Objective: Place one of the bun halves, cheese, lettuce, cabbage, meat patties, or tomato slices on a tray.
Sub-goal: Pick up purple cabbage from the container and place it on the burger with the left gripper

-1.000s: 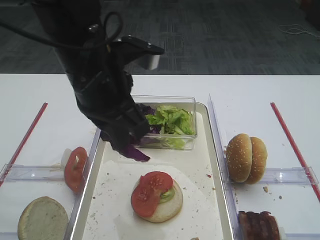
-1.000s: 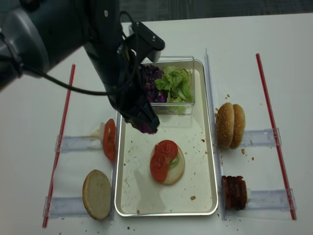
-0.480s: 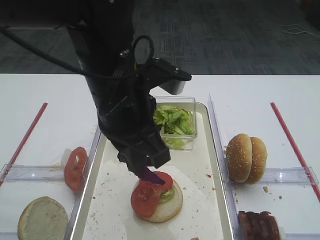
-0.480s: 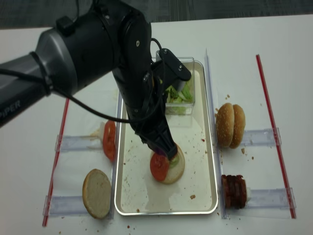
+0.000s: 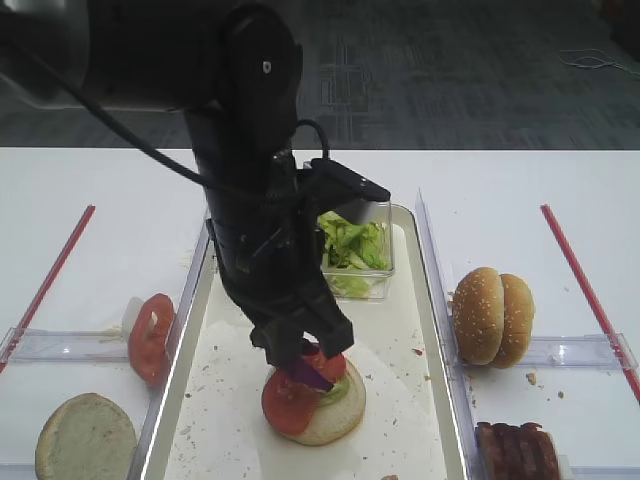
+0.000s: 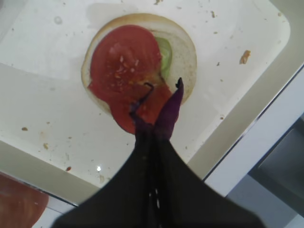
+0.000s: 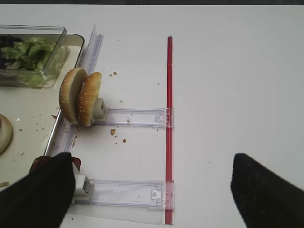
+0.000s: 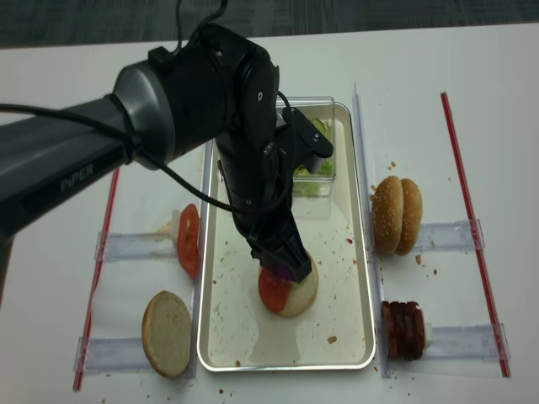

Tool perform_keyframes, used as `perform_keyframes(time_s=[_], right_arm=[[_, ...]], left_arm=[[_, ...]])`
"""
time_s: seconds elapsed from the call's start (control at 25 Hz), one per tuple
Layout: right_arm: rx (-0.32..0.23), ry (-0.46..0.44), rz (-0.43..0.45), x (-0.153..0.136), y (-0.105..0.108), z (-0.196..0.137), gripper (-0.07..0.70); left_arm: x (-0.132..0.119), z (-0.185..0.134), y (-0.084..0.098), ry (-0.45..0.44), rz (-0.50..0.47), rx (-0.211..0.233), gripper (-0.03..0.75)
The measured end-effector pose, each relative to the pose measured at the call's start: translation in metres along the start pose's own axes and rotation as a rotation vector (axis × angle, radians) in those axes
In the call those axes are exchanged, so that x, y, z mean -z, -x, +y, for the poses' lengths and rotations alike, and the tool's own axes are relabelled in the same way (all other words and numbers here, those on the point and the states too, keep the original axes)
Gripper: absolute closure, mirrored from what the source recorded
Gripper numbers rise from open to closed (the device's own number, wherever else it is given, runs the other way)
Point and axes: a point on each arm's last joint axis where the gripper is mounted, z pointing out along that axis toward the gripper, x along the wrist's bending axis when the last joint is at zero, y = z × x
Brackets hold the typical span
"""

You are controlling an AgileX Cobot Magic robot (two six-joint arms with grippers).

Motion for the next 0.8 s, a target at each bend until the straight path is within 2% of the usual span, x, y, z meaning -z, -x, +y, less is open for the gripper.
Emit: perform_keyframes(time_s=[0.36, 0.8], right_arm=[[0.0, 0.0, 0.0, 0.0, 0.0, 0.0, -0.058], [0.0, 0.0, 0.0, 0.0, 0.0, 0.0, -0.058]], left_arm=[[-0.012, 0.009, -0.003, 0.041, 0.009, 0.004, 0.692], [-0.031, 0.014, -0.004, 0.001, -0.011, 0.017, 0.692]])
